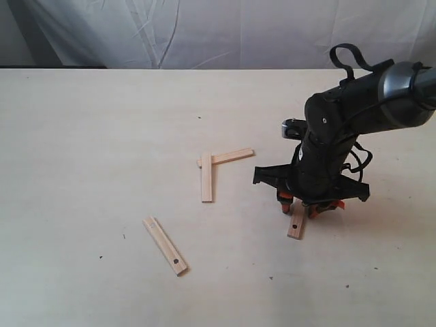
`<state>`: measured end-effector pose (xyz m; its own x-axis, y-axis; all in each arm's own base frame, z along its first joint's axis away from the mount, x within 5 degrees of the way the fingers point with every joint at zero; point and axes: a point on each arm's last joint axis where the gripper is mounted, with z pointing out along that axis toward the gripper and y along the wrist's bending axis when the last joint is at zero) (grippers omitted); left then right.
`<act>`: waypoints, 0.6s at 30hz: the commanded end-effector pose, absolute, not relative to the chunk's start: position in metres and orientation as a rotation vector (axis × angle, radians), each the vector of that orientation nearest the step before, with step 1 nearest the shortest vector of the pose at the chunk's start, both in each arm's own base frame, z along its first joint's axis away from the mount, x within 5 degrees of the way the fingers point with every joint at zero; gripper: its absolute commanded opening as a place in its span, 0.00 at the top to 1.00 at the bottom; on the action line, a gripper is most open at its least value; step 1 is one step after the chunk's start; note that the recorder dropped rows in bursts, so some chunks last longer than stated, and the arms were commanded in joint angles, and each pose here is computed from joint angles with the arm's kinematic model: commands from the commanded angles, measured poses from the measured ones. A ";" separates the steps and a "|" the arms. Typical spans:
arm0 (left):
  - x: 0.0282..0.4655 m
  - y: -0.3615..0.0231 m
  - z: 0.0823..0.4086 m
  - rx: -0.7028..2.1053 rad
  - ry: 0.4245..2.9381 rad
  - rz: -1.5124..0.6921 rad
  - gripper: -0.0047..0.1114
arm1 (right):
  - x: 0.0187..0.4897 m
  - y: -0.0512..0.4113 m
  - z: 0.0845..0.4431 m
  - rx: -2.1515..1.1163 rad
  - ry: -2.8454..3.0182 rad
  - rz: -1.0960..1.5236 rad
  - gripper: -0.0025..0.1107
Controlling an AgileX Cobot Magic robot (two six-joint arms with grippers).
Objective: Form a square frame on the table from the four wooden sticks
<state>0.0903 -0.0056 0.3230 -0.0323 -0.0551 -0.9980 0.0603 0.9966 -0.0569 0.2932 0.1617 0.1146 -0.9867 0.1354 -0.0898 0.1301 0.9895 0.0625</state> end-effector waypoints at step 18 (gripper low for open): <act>0.286 -0.025 0.224 -0.050 2.599 -0.288 0.96 | 0.332 0.180 0.152 -0.355 2.935 0.086 0.97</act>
